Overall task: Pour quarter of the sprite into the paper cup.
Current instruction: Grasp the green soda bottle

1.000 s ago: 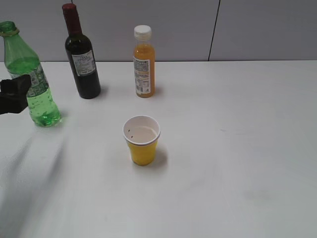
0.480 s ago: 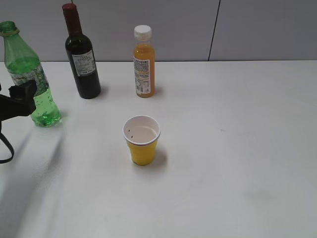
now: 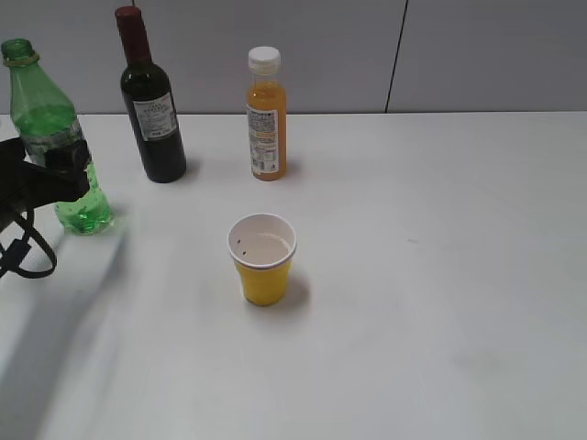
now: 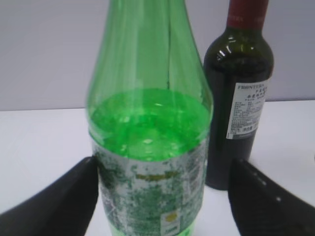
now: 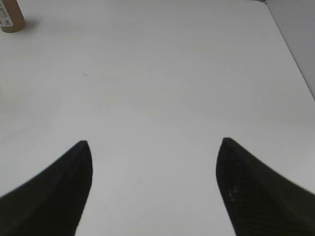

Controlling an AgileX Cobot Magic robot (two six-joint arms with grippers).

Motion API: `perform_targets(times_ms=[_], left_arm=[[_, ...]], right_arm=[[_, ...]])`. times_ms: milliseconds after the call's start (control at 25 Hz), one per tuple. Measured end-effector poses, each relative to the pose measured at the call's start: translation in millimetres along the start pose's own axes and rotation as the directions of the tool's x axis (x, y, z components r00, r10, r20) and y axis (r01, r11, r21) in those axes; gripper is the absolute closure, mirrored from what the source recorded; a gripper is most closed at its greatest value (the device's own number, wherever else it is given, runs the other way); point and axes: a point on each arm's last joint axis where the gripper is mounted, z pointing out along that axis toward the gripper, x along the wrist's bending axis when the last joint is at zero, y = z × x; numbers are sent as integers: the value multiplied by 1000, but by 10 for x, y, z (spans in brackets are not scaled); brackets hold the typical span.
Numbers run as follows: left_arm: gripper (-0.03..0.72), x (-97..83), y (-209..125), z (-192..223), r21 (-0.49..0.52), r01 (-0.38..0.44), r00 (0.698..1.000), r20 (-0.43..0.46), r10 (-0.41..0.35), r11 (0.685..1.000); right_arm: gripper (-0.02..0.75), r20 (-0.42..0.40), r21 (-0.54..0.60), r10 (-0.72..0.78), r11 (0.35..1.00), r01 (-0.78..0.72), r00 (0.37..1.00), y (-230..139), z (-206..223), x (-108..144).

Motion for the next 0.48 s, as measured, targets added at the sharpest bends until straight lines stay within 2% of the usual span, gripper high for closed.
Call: perform_targets(times_ms=[480], left_arm=[[69, -12, -122, 280, 22, 16, 999, -40, -15, 1000]], right_arm=[[146, 0, 0, 0, 1000, 0, 1000, 0, 0, 0]])
